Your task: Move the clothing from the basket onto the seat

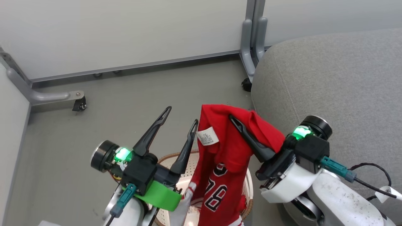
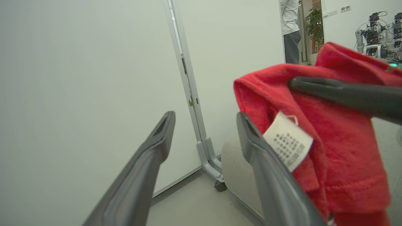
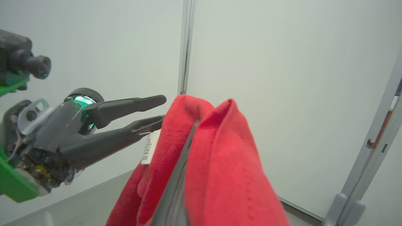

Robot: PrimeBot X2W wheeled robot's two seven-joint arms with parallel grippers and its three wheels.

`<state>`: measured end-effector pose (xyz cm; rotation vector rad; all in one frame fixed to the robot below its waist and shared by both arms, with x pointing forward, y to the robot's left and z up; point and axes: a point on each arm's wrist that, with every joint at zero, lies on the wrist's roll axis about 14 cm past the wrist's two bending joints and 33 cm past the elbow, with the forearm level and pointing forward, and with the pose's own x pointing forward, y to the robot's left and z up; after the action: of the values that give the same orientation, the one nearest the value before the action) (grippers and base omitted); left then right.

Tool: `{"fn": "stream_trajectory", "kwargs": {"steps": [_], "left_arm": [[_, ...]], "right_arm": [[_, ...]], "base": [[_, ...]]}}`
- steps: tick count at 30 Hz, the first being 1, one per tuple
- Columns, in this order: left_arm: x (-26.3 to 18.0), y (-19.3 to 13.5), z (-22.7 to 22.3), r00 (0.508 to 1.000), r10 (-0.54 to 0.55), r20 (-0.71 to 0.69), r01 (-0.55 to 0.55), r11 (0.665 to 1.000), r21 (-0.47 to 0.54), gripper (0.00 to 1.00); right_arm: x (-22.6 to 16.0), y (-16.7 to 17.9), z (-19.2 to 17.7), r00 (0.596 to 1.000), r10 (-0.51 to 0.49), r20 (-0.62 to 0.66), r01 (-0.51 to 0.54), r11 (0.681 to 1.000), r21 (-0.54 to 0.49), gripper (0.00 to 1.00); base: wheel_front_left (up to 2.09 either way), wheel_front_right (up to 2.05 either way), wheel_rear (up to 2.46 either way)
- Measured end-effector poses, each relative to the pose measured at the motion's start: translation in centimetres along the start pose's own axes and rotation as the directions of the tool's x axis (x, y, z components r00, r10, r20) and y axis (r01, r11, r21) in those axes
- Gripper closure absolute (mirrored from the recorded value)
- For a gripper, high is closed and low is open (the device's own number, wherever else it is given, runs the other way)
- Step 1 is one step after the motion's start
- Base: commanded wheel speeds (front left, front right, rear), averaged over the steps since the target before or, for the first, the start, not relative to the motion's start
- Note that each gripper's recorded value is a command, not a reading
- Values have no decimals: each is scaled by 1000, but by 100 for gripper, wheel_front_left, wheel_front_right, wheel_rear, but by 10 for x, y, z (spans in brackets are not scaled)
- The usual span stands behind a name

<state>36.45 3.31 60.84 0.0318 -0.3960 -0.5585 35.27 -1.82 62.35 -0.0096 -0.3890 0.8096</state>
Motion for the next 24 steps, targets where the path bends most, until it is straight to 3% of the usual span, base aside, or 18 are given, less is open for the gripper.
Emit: {"fn": "stream_trajectory", "kwargs": {"steps": [12,24], "left_arm": [[-61,38,-46,963,198,-183,-199,980,12,0],[-124,72,-83,852,409,-329,-433,902,0,0]], "right_arm": [[-4,-22,18,995,-81,55,85,993,-78,100],[-11,-43,22,980,-181,82,190,976,-109,100]], "base": [[0,0,0],[0,0,0]]}}
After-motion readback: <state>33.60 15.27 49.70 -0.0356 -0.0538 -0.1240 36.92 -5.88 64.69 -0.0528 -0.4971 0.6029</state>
